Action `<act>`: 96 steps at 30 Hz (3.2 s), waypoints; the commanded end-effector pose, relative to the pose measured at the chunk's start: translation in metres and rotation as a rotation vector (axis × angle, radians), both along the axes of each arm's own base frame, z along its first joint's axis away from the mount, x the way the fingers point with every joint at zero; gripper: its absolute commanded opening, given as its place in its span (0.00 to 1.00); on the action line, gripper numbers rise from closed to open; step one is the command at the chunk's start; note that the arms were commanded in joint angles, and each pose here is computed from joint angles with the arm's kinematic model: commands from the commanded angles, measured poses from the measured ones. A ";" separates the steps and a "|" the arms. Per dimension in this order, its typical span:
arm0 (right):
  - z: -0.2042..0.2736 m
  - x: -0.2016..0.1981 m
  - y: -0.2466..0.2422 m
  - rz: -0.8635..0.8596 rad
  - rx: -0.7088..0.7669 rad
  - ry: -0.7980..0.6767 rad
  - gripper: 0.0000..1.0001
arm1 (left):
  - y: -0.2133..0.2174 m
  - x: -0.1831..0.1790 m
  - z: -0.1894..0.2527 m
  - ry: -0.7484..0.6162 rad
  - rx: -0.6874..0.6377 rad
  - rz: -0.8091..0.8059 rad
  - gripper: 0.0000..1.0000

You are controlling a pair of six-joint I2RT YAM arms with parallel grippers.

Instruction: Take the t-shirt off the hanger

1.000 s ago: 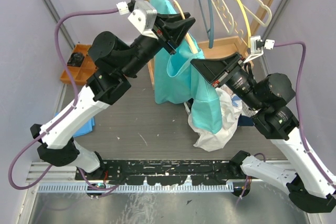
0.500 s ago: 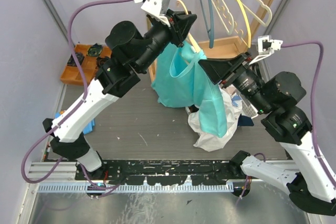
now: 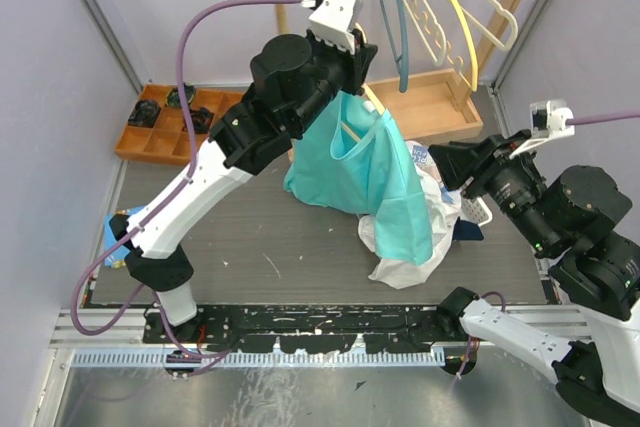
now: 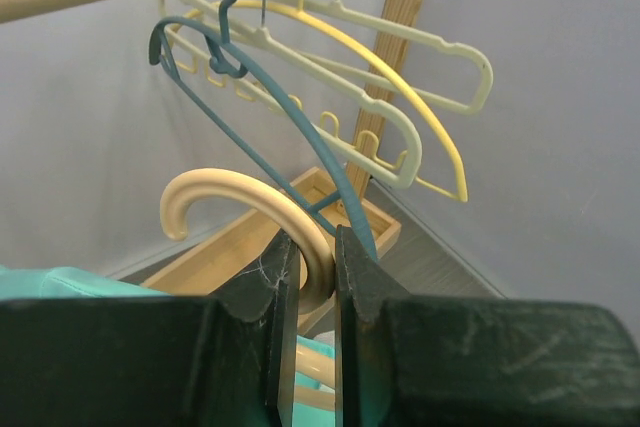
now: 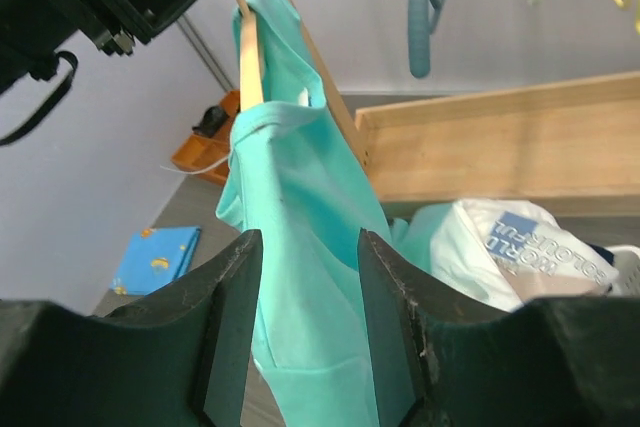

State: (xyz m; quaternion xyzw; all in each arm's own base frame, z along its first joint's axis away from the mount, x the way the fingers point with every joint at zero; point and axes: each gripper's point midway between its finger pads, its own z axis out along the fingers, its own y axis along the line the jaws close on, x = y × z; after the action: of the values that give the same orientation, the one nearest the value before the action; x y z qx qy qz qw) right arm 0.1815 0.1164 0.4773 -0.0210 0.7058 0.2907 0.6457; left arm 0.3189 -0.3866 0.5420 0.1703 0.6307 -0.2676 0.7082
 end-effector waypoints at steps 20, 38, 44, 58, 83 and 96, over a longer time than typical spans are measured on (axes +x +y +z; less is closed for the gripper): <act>-0.090 -0.028 -0.025 -0.018 -0.113 0.184 0.57 | -0.018 0.015 -0.063 0.117 0.144 0.014 0.03; -0.096 -0.022 -0.003 0.071 -0.158 0.192 0.57 | -0.015 0.039 -0.057 0.090 0.145 0.098 0.00; -0.088 -0.015 0.010 0.104 -0.146 0.173 0.56 | -0.009 0.042 -0.050 0.082 0.127 0.124 0.00; -0.078 0.007 0.067 0.269 -0.113 0.164 0.52 | 0.011 0.057 -0.034 0.057 0.095 0.236 0.00; -0.079 0.048 0.169 0.518 -0.113 0.058 0.59 | 0.038 0.063 -0.022 0.075 0.043 0.281 0.00; -0.080 0.043 0.170 0.521 -0.082 0.008 0.08 | 0.041 0.067 -0.018 0.063 0.039 0.295 0.00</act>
State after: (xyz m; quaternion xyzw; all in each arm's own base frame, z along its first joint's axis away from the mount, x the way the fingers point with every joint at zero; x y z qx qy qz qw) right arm 0.2328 0.2915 0.3681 -0.2284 0.7318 0.3982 0.5038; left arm 0.3900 -0.3602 0.4888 0.1089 0.7036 -0.1353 0.6890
